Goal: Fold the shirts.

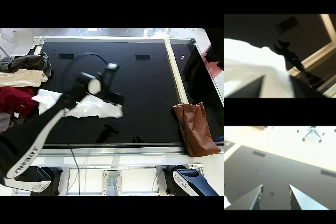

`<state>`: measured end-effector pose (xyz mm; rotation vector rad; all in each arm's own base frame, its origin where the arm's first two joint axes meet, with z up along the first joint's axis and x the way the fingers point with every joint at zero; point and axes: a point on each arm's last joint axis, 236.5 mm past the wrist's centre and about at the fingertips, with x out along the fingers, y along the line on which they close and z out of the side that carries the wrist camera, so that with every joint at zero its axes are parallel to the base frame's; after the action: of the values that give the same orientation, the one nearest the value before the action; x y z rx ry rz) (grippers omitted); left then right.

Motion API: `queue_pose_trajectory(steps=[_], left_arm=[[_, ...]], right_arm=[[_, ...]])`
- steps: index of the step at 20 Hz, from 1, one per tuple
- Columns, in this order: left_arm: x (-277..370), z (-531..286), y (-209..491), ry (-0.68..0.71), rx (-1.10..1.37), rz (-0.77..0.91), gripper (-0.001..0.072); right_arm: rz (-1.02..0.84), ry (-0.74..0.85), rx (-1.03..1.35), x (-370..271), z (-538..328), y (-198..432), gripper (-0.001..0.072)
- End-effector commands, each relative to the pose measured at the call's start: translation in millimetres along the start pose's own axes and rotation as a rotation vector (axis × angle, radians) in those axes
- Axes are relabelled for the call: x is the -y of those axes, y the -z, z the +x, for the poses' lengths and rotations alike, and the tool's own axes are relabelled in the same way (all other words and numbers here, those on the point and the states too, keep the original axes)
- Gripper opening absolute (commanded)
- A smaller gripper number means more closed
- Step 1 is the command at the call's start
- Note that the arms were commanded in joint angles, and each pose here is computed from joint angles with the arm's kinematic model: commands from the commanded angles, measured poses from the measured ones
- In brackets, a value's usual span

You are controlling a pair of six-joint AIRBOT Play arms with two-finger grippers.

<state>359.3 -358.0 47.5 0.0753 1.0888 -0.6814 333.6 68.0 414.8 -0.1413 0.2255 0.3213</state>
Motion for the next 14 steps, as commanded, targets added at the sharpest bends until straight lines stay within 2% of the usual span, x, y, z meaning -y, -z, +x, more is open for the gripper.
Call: queue_pose_trajectory(steps=[1, 4, 6, 9, 11, 14], left_arm=[[23.4, 8.1, -34.0, -0.027, 0.159, 0.127, 0.0714], [-52.0, -81.1, -87.9, -0.251, 0.327, 0.162, 0.0711], [-121.8, -156.8, -92.9, -0.438, 0.397, 0.055, 0.0699], [-210.9, -269.4, -60.2, -0.685, 0.444, -0.110, 0.0699], [-243.3, -335.6, -27.7, -0.799, 0.510, -0.191, 0.0698], [-269.3, -393.8, 46.2, -0.916, 0.559, -0.331, 0.0698]], right_arm=[[-0.057, 0.068, -0.127, 15.3, -9.6, 24.8, 0.0384], [-0.103, 0.177, -0.234, 43.7, -14.1, 47.9, 0.0385], [-0.093, 0.165, -0.294, 46.0, -0.3, 65.4, 0.0385], [-0.008, 0.031, -0.477, 29.3, 52.2, 133.9, 0.0386], [0.074, -0.057, -0.646, 17.4, 91.2, 202.8, 0.0387], [0.312, -0.154, -0.883, -8.2, 131.6, 306.2, 0.0388]])
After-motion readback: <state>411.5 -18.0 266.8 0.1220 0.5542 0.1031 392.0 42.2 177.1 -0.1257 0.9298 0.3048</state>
